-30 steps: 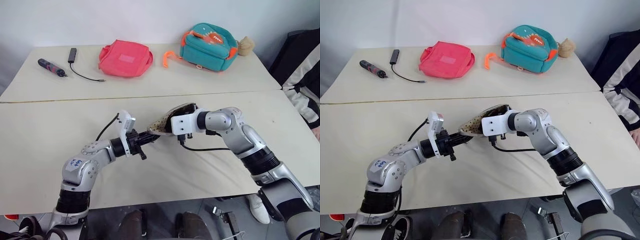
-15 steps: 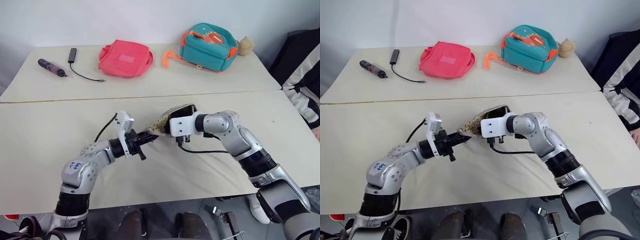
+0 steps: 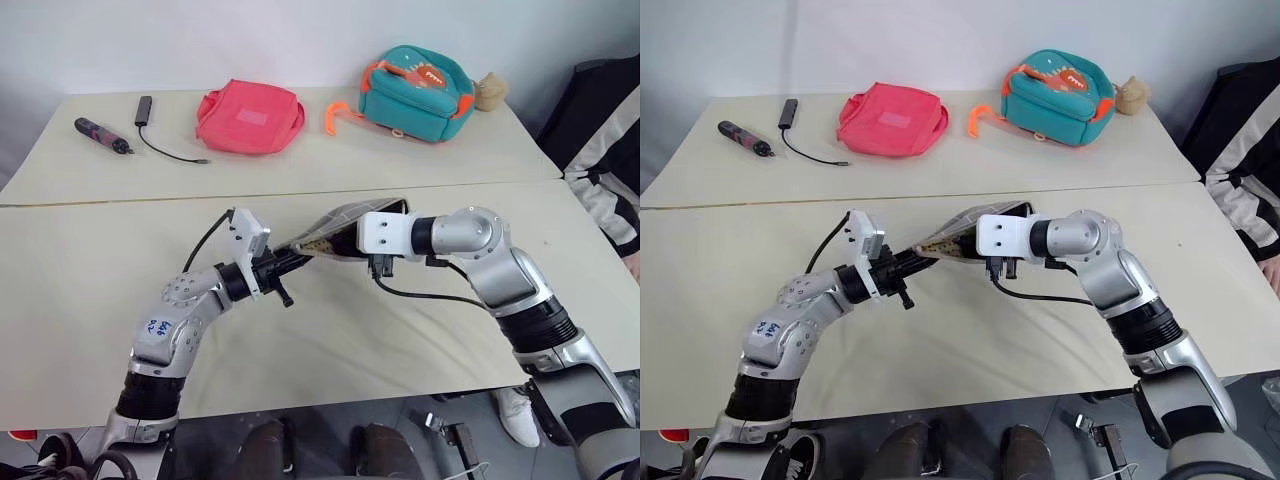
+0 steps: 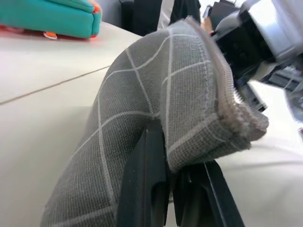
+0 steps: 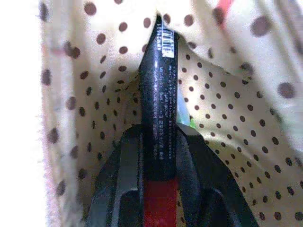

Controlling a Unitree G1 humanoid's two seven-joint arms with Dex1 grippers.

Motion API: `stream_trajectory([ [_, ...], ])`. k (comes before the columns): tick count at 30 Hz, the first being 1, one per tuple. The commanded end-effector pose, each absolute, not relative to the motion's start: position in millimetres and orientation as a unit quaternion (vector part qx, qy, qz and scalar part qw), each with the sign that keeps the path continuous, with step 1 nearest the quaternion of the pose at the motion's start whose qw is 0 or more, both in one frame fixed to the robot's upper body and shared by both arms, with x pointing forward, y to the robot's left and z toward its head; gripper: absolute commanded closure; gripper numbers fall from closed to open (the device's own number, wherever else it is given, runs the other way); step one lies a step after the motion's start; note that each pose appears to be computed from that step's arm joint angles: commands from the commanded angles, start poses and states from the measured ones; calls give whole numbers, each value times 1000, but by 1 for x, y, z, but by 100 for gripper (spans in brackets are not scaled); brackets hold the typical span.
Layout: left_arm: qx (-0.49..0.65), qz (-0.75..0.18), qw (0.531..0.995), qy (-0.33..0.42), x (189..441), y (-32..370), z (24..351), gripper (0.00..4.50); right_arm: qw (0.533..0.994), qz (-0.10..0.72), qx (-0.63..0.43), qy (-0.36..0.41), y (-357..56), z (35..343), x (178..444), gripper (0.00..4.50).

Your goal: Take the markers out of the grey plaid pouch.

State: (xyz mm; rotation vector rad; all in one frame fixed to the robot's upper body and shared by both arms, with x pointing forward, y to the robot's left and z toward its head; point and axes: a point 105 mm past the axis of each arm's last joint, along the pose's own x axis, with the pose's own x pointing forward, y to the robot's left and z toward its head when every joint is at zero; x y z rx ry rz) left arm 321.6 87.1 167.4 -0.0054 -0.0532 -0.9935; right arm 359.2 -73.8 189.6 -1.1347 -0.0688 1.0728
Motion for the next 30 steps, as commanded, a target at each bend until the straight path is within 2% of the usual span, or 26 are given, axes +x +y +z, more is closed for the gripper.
stream_trajectory([
  [1,-35,-464,885,-24,324,86,172,450,677,457,-575,-52,-82,200,361,393],
  [2,-20,-473,880,-24,322,82,171,450,667,454,-589,-42,-84,192,363,393],
  [5,-90,-455,885,-44,327,85,189,450,659,445,-607,-23,-91,185,366,393],
  [9,-48,-471,880,-39,320,88,184,450,648,430,-628,-7,-100,179,372,393],
  [15,-54,-468,879,-74,323,97,199,450,630,459,-626,29,-100,160,364,393],
  [19,-19,-469,879,-86,324,97,201,450,624,483,-613,46,-97,153,355,393],
  [25,122,-492,859,-76,319,96,180,450,646,492,-581,52,-92,154,350,393],
  [30,160,-482,857,-89,325,103,179,450,638,502,-582,47,-89,155,346,393],
])
